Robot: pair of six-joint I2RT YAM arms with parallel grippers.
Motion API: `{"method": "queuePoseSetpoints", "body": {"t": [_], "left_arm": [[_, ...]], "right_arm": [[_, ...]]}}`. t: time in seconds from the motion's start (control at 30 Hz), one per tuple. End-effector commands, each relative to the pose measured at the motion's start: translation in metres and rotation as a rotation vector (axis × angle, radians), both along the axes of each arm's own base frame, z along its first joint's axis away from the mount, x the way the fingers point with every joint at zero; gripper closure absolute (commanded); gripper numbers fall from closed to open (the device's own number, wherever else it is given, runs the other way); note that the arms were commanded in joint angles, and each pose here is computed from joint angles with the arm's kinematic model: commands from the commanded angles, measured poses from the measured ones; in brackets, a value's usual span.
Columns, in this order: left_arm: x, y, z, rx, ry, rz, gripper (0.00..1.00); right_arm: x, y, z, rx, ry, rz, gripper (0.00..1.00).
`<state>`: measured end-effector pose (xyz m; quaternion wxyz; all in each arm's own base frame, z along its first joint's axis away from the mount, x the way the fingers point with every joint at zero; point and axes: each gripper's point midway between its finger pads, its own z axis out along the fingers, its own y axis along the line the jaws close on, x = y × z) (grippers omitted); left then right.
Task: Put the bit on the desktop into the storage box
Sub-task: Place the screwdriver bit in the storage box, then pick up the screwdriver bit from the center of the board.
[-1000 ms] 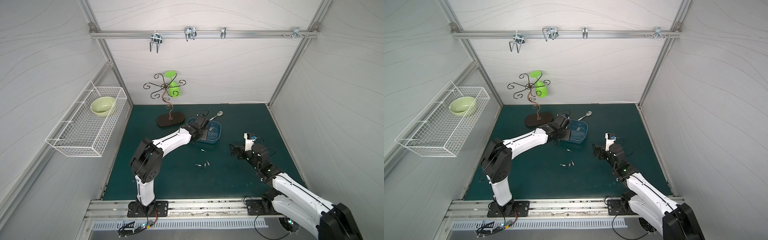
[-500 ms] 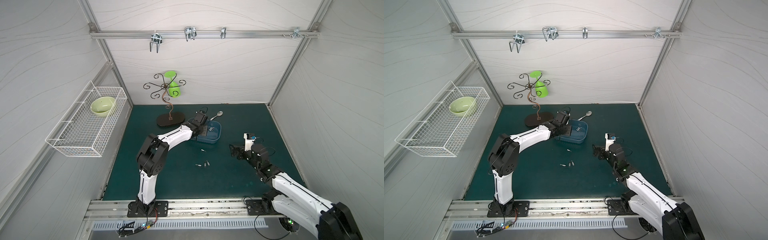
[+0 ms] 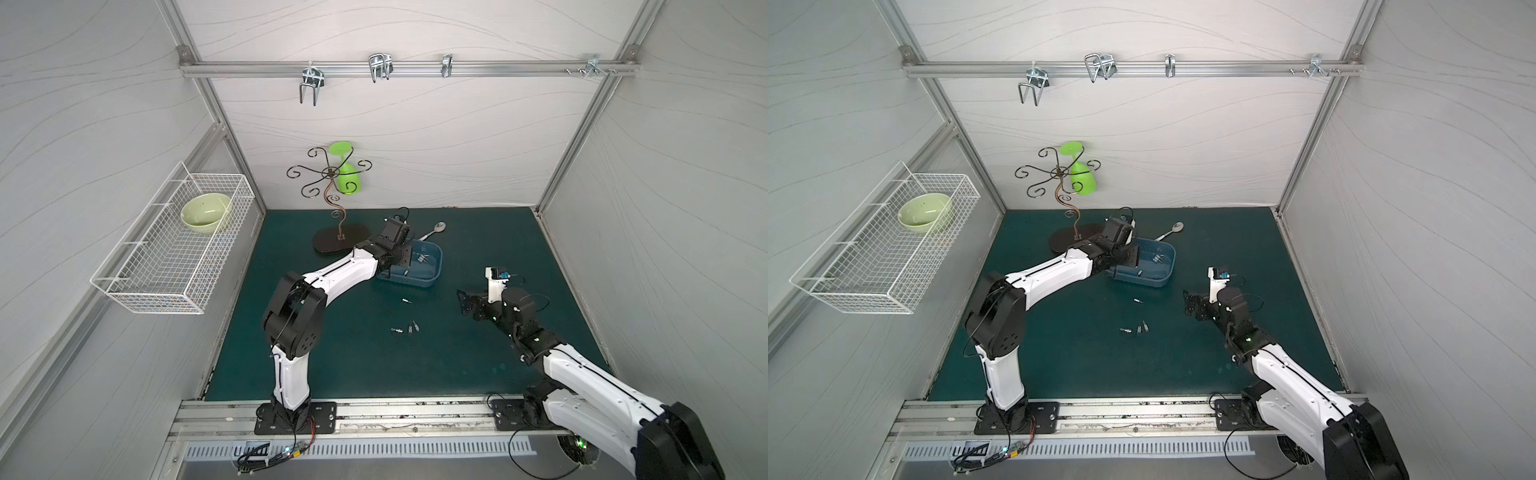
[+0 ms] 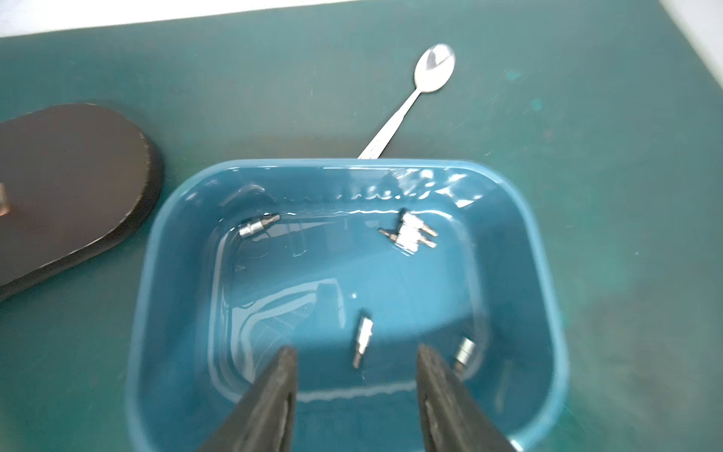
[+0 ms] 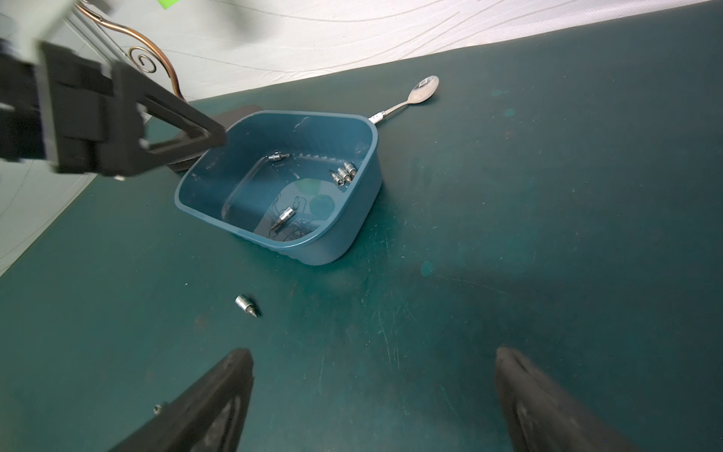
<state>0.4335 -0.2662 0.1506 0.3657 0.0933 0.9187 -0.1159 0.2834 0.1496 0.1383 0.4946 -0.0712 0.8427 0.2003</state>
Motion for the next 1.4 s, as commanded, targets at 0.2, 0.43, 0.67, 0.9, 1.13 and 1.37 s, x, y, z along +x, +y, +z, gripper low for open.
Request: {"method": "queuePoseSetpoints", "body": {"t": [0.2, 0.43, 0.67, 0.9, 1.13, 1.37], "left_arm": [[-0.052, 0.048, 0.022, -0.046, 0.012, 0.125, 0.16], [-0.088, 0.096, 0.011, 0.037, 0.005, 0.231, 0.01], [-0.115, 0.129, -0.007, 0.080, -0.018, 0.281, 0.01], [-0.131, 0.137, -0.025, 0.054, -0.079, 0.244, 0.01], [-0.139, 0.141, -0.040, 0.061, -0.113, 0.212, 0.01], [-0.141, 0.144, -0.042, 0.057, -0.125, 0.218, 0.01]], "right_arm": [[-0.016, 0.028, -0.006, -0.106, 0.099, 0.100, 0.01], [-0.045, 0.053, -0.011, -0.215, 0.155, 0.199, 0.01], [-0.077, 0.074, -0.023, -0.313, 0.253, 0.305, 0.01], [-0.093, 0.084, -0.035, -0.408, 0.354, 0.351, 0.05], [-0.097, 0.095, -0.051, -0.490, 0.448, 0.381, 0.12], [-0.096, 0.112, -0.065, -0.519, 0.515, 0.398, 0.22]]}}
